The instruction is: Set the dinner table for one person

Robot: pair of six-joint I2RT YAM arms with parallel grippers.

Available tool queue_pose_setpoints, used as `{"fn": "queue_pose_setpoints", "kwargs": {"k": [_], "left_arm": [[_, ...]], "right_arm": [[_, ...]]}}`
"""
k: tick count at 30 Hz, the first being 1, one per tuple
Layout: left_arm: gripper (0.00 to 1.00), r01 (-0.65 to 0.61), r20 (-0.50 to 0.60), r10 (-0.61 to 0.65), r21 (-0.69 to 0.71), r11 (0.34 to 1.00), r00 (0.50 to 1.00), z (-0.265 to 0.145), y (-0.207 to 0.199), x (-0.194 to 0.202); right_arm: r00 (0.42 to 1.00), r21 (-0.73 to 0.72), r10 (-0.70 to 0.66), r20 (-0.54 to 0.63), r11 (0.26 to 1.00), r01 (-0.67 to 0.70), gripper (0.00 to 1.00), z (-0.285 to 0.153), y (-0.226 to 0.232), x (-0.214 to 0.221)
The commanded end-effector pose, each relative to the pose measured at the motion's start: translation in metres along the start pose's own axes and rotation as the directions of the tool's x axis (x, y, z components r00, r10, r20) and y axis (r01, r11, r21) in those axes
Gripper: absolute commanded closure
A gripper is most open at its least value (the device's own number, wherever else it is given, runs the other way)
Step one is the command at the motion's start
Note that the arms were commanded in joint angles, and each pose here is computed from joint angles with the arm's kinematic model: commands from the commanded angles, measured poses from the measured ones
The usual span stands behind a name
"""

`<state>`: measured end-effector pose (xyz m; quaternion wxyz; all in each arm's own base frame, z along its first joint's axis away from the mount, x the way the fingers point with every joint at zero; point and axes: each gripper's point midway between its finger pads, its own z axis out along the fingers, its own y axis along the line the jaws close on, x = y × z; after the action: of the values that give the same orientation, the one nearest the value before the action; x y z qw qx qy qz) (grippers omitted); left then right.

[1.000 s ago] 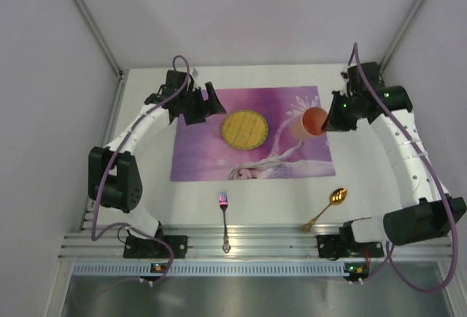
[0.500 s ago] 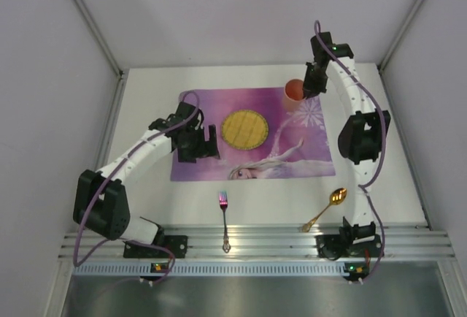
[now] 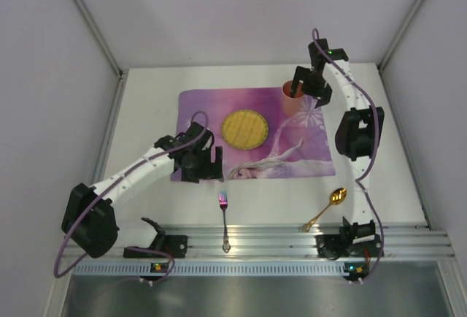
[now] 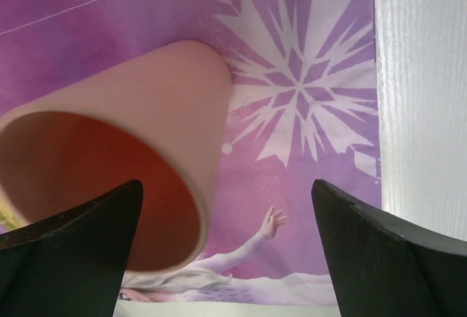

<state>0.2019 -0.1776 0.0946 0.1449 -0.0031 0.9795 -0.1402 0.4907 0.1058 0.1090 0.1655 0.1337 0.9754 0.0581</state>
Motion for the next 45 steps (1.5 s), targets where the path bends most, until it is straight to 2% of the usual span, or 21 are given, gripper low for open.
{"fn": "queue_pose_setpoints", "kwargs": {"k": [1,6,8,9,11,12,13,15,16,22,27,29,30,32,33,36,37,40,42,43,45], "left_arm": [[0.1,-0.026,-0.042,0.025,-0.027,0.999,0.999,0.003,-0.003,0.026],[0.12,-0.08,-0.081,0.076,-0.048,0.996,0.994,0.011,-0.012,0.05],[0.14,-0.089,-0.092,0.084,-0.052,0.995,0.992,0.012,-0.014,0.056],[0.15,-0.114,-0.107,0.109,-0.046,0.992,0.988,0.013,-0.019,0.064],[0.15,-0.122,-0.104,0.114,-0.075,0.99,0.988,0.017,-0.019,0.07],[0.15,-0.149,-0.113,0.14,-0.074,0.986,0.984,0.017,-0.023,0.078],[0.15,-0.16,-0.119,0.149,-0.09,0.983,0.982,0.02,-0.023,0.083],[0.15,-0.171,-0.133,0.156,-0.108,0.979,0.979,0.024,-0.024,0.097],[0.16,-0.167,-0.139,0.15,-0.119,0.979,0.979,0.028,-0.024,0.1],[0.25,-0.115,-0.139,0.094,-0.148,0.982,0.986,0.046,-0.018,0.121],[0.44,-0.088,-0.113,0.073,-0.139,0.986,0.991,0.064,-0.02,0.123],[0.49,-0.088,-0.109,0.074,-0.134,0.987,0.991,0.071,-0.024,0.123],[0.57,-0.094,-0.111,0.08,-0.133,0.987,0.991,0.074,-0.025,0.123],[0.63,-0.097,-0.113,0.081,-0.144,0.985,0.99,0.08,-0.026,0.123],[0.74,-0.103,-0.119,0.085,-0.15,0.983,0.989,0.085,-0.025,0.124],[0.96,-0.12,-0.117,0.102,-0.16,0.98,0.988,0.09,-0.027,0.122],[1.0,-0.133,-0.119,0.112,-0.186,0.974,0.987,0.092,-0.023,0.121],[1.0,-0.168,-0.102,0.148,-0.23,0.959,0.984,0.075,-0.028,0.105],[1.0,-0.168,-0.025,0.167,-0.229,0.959,0.986,0.053,-0.043,0.075],[1.0,-0.2,-0.041,0.196,-0.257,0.945,0.98,0.041,-0.035,0.07],[1.0,-0.162,0.03,0.174,-0.244,0.956,0.984,0.02,-0.039,0.035]], "right_arm": [[0.987,-0.133,0.003,0.162,0.991,0.019,0.0,-0.071,0.028,-0.024],[0.957,-0.214,0.02,0.29,0.976,0.044,0.0,-0.151,0.033,-0.028],[0.958,-0.22,0.021,0.286,0.974,0.045,0.0,-0.162,0.029,-0.017],[0.947,-0.237,0.024,0.319,0.97,0.055,0.0,-0.185,0.027,-0.012],[0.957,-0.226,0.019,0.288,0.973,0.048,0.0,-0.181,0.018,0.008],[0.949,-0.238,0.022,0.316,0.97,0.057,0.0,-0.199,0.015,0.016],[0.963,-0.219,0.014,0.269,0.975,0.047,0.0,-0.185,0.007,0.033],[0.956,-0.222,0.017,0.292,0.974,0.051,0.0,-0.195,-0.003,0.048],[0.97,-0.199,0.006,0.242,0.979,0.044,0.0,-0.178,-0.011,0.066],[0.981,-0.175,-0.011,0.192,0.984,0.045,0.0,-0.171,-0.037,0.117],[0.981,-0.163,-0.034,0.191,0.985,0.065,0.0,-0.177,-0.051,0.141],[0.983,-0.156,-0.04,0.182,0.985,0.069,0.0,-0.178,-0.057,0.15],[0.984,-0.149,-0.045,0.173,0.986,0.072,0.0,-0.177,-0.059,0.156],[0.987,-0.137,-0.05,0.154,0.988,0.071,0.0,-0.178,-0.065,0.166],[0.988,-0.126,-0.046,0.146,0.99,0.064,0.0,-0.177,-0.071,0.174],[0.995,-0.141,-0.005,0.098,0.99,0.019,0.0,-0.172,-0.077,0.196],[0.999,-0.155,0.017,0.033,0.988,-0.011,0.0,-0.159,-0.08,0.214],[0.998,-0.193,0.042,-0.051,0.98,-0.051,0.0,-0.14,-0.08,0.24],[0.997,-0.2,0.049,-0.054,0.978,-0.059,0.0,-0.137,-0.081,0.244],[0.998,-0.2,0.047,-0.046,0.978,-0.056,0.0,-0.137,-0.081,0.244],[0.999,-0.194,0.045,-0.011,0.98,-0.047,0.0,-0.14,-0.082,0.237]]}}
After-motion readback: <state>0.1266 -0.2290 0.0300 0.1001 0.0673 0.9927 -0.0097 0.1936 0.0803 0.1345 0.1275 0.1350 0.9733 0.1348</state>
